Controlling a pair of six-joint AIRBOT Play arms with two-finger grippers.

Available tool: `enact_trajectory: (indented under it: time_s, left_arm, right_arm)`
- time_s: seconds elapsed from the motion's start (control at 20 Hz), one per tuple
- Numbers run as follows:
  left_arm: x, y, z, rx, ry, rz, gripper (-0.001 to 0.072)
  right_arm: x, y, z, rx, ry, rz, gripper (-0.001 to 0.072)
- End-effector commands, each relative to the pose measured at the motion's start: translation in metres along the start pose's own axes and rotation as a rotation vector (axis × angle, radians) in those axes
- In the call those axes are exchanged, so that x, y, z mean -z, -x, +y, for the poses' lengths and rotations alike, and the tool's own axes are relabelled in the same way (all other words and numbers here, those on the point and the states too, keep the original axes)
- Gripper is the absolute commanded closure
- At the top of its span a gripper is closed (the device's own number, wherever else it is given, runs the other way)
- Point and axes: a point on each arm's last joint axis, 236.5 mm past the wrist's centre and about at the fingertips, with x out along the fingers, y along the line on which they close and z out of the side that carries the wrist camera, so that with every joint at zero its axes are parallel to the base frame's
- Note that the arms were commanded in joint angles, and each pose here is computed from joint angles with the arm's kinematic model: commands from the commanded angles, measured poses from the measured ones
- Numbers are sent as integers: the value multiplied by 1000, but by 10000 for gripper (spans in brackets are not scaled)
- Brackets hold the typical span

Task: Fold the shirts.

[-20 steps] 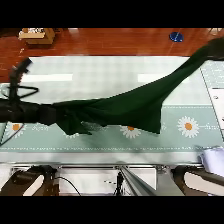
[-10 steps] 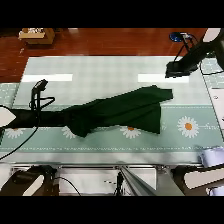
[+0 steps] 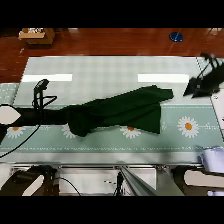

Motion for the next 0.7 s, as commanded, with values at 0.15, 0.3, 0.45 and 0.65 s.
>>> enact_trajectory:
  time_s: [0.15, 0.3, 0.45, 0.65]
  left_arm:
    - [-1, -2, 2, -3, 4, 3, 679]
    - [3, -2, 1, -1, 4, 16, 679]
    - [5, -2, 1, 1, 4, 25, 679]
    - [4, -2, 1, 0, 4, 23, 680]
  right_arm:
    - [83, -106, 38, -264, -188, -86, 173]
    - [105, -137, 56, -373, -256, -75, 173]
    - [115, -153, 62, -418, -317, -74, 176]
    - [110, -161, 77, -433, -321, -105, 294]
